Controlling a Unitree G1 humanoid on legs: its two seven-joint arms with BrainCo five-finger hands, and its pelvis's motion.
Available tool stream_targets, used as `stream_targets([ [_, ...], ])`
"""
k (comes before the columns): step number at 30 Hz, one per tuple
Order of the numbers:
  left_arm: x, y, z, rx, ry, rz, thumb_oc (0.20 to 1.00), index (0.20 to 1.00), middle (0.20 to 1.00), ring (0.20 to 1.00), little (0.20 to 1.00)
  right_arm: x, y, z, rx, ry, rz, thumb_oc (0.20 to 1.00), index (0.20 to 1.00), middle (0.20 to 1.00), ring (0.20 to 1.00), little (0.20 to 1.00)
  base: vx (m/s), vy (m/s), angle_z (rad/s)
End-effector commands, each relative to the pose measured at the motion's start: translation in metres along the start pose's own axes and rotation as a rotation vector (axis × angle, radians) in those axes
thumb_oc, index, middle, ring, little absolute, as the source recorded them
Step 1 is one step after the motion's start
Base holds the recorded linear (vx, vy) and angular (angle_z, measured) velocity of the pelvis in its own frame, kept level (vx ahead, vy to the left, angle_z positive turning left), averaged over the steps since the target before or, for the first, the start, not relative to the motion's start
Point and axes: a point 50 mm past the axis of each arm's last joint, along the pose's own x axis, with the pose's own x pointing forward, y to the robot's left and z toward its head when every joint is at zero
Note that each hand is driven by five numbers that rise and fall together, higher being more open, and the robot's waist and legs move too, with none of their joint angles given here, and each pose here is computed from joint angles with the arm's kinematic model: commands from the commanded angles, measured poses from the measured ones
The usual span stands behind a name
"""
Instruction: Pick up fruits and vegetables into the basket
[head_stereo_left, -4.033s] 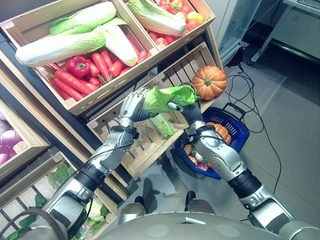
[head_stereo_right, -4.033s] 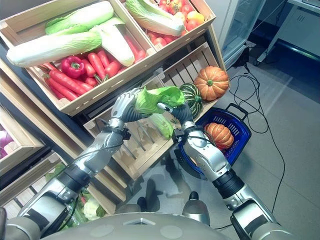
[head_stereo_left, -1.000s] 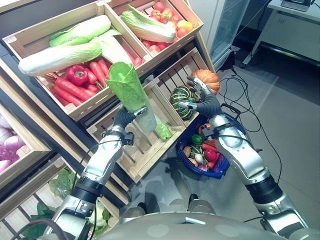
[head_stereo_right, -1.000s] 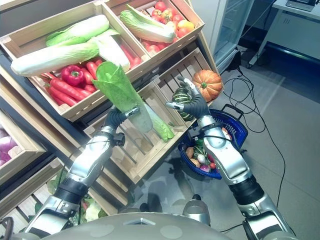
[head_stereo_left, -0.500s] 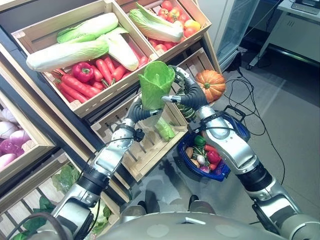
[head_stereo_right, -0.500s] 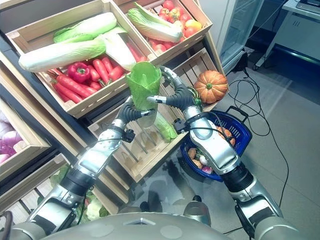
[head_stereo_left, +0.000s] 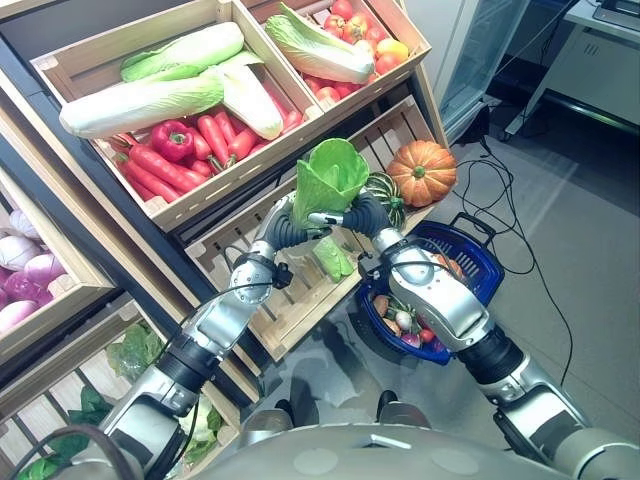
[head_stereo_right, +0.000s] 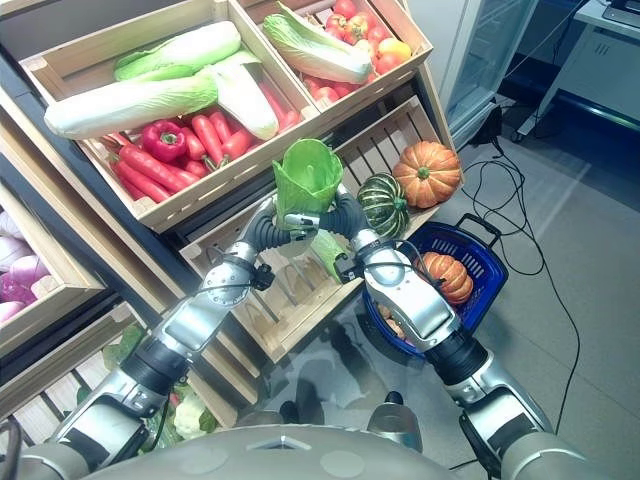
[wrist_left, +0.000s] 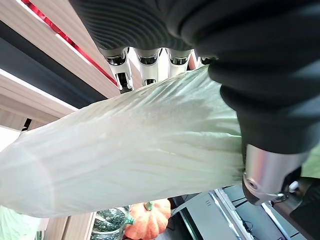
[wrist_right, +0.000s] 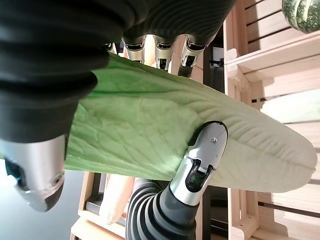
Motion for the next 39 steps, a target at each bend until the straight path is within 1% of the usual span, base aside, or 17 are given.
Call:
stream_targets([
  [1, 0.021, 0.020, 0.072, 0.058, -0.336, 0.112, 0.200, 0.200, 0.200, 0.200, 0.200, 0.010, 0.022, 0.012, 0.010, -0.053, 0.068, 1.000, 1.000, 1.000, 1.000, 1.000, 0.00, 0.000, 0.00],
  [9, 0.024, 0.019, 0.080, 0.120, -0.365, 0.128, 0.200, 0.200, 0.200, 0.200, 0.200, 0.015, 0.023, 0.012, -0.037, -0.072, 0.062, 1.000, 1.000, 1.000, 1.000, 1.000, 0.00, 0.000, 0.00],
  [10, 0.024, 0.017, 0.081, 0.127, -0.367, 0.126, 0.200, 0.200, 0.200, 0.200, 0.200, 0.015, 0.024, 0.014, -0.047, -0.086, 0.063, 0.802, 0.802, 0.802, 0.802, 0.802, 0.00, 0.000, 0.00],
  [11, 0.025, 0.016, 0.081, 0.132, -0.366, 0.120, 0.200, 0.200, 0.200, 0.200, 0.200, 0.015, 0.024, 0.018, -0.046, -0.106, 0.056, 0.476, 0.476, 0.476, 0.476, 0.476, 0.00, 0.000, 0.00],
  [12, 0.025, 0.015, 0.082, 0.133, -0.366, 0.118, 0.200, 0.200, 0.200, 0.200, 0.200, 0.016, 0.024, 0.020, -0.045, -0.120, 0.055, 0.200, 0.200, 0.200, 0.200, 0.200, 0.00, 0.000, 0.00],
  [22, 0.025, 0.006, 0.076, 0.143, -0.322, 0.063, 0.200, 0.200, 0.200, 0.200, 0.200, 0.016, 0.034, 0.043, -0.026, -0.246, 0.113, 0.200, 0.200, 0.200, 0.200, 0.200, 0.00, -0.005, 0.03],
  [29, 0.025, 0.002, 0.073, 0.145, -0.299, 0.043, 0.200, 0.200, 0.200, 0.200, 0.200, 0.016, 0.033, 0.053, -0.045, -0.295, 0.084, 0.200, 0.200, 0.200, 0.200, 0.200, 0.00, 0.000, 0.00],
  [31, 0.025, -0.001, 0.071, 0.133, -0.288, 0.015, 0.203, 0.203, 0.203, 0.203, 0.203, 0.017, 0.032, 0.058, -0.051, -0.318, 0.076, 0.200, 0.200, 0.200, 0.200, 0.200, 0.00, 0.000, 0.00],
  [32, 0.025, -0.002, 0.069, 0.127, -0.276, 0.002, 0.366, 0.366, 0.366, 0.366, 0.366, 0.017, 0.031, 0.060, -0.051, -0.325, 0.075, 0.200, 0.200, 0.200, 0.200, 0.200, 0.00, 0.000, 0.00],
  [33, 0.024, -0.004, 0.067, 0.121, -0.259, -0.017, 1.000, 1.000, 1.000, 1.000, 1.000, 0.017, 0.031, 0.062, -0.051, -0.335, 0.076, 0.200, 0.200, 0.200, 0.200, 0.200, 0.00, 0.000, 0.00],
  [35, 0.024, -0.006, 0.063, 0.107, -0.231, -0.036, 1.000, 1.000, 1.000, 1.000, 1.000, 0.016, 0.030, 0.063, -0.057, -0.345, 0.074, 0.200, 0.200, 0.200, 0.200, 0.200, 0.00, 0.000, 0.00],
  [37, 0.023, -0.008, 0.050, 0.093, -0.163, -0.057, 1.000, 1.000, 1.000, 1.000, 1.000, 0.014, 0.026, 0.067, -0.061, -0.364, 0.070, 0.200, 0.200, 0.200, 0.200, 0.200, 0.00, 0.000, 0.00],
  [39, 0.023, -0.008, 0.047, 0.093, -0.149, -0.060, 1.000, 1.000, 1.000, 1.000, 1.000, 0.014, 0.026, 0.068, -0.061, -0.369, 0.069, 0.200, 0.200, 0.200, 0.200, 0.200, 0.00, 0.000, 0.00],
])
